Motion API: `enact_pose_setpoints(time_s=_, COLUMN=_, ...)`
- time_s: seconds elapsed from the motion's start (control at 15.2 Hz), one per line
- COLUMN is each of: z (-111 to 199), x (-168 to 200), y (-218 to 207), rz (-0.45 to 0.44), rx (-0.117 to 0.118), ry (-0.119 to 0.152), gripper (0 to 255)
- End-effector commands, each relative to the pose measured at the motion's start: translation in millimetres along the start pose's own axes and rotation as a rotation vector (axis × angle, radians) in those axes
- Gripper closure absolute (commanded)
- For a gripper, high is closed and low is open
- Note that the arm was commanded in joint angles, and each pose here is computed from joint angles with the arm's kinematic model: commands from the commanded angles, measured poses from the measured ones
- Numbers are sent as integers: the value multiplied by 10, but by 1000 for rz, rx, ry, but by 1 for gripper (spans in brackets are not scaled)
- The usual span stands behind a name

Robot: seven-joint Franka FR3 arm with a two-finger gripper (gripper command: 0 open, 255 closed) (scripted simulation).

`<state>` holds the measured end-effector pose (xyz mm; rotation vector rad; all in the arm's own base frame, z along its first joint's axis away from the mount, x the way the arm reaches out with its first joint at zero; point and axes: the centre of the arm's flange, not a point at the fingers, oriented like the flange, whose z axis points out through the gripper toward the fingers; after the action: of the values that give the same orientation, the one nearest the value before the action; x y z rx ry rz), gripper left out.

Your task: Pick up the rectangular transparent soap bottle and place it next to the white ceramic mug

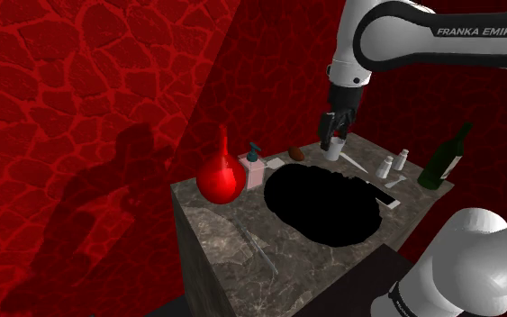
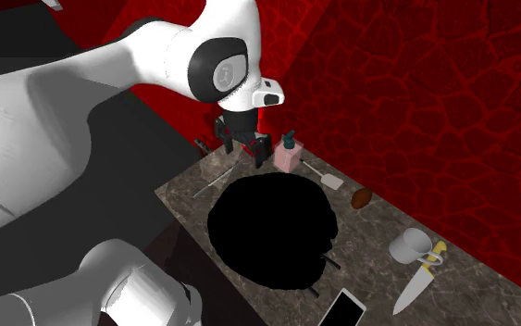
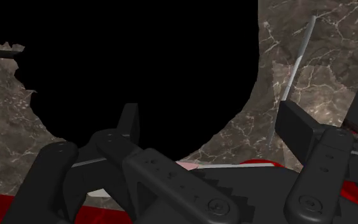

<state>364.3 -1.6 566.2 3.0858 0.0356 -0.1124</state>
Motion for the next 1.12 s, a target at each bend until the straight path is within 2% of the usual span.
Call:
enact_pose_setpoints(time_s=0.0, z=86, x=254, y=25, rz=-7, rx=5, ry=0, gripper=0)
enact_pose_setpoints(time_s=1.06, z=847, x=2244, y=-13, rz=-56, rx=47, ry=-13, gripper=0)
